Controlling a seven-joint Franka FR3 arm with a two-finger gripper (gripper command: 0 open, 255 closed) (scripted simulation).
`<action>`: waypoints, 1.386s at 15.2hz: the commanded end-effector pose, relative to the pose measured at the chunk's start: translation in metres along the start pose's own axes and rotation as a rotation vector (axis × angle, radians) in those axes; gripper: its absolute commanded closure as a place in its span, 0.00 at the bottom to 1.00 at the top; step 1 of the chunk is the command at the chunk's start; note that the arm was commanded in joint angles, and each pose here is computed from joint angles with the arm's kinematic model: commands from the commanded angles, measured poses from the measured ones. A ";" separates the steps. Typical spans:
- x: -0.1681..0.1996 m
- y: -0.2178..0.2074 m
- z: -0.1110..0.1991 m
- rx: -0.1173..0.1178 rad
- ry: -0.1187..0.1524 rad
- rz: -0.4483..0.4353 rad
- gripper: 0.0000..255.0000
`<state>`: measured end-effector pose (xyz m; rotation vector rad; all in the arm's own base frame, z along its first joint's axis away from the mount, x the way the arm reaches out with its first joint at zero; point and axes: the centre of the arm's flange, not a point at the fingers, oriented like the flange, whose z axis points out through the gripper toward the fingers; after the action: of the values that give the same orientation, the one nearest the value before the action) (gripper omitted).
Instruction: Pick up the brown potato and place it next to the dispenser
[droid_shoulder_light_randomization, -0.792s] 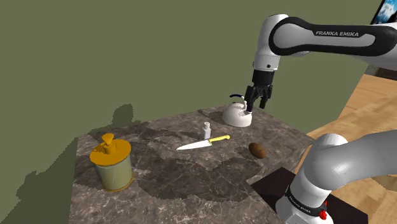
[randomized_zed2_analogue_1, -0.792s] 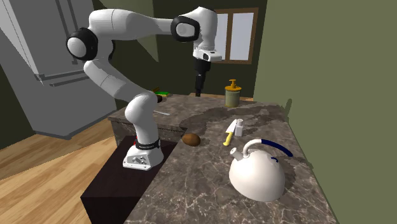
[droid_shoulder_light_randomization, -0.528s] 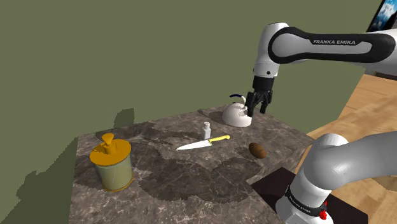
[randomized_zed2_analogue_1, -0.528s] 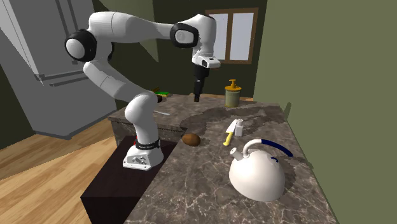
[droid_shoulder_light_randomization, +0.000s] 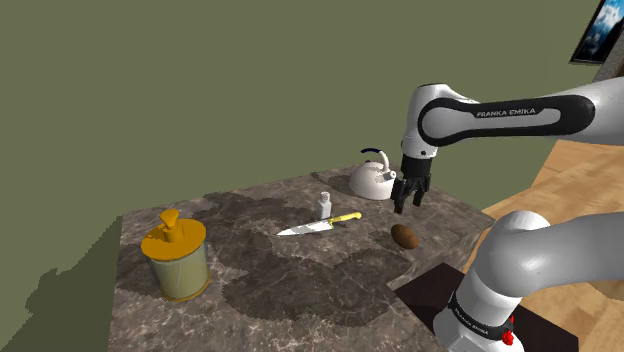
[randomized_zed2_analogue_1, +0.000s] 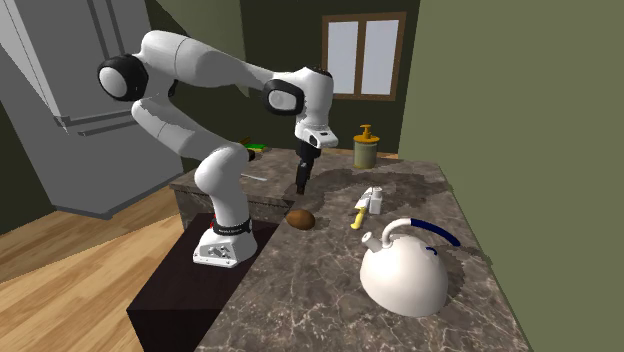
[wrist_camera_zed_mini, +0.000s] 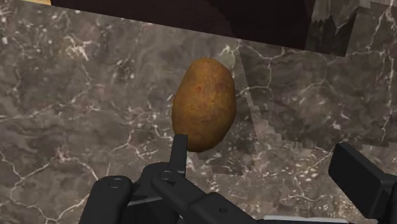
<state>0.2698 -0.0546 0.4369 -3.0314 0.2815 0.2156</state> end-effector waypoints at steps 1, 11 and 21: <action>0.000 0.006 0.026 -0.003 -0.007 0.002 0.00; -0.003 0.026 0.102 -0.010 -0.023 0.008 0.00; -0.003 0.026 0.115 -0.010 -0.023 0.008 0.00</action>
<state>0.2465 -0.0677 0.3216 -3.0362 0.2913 0.2528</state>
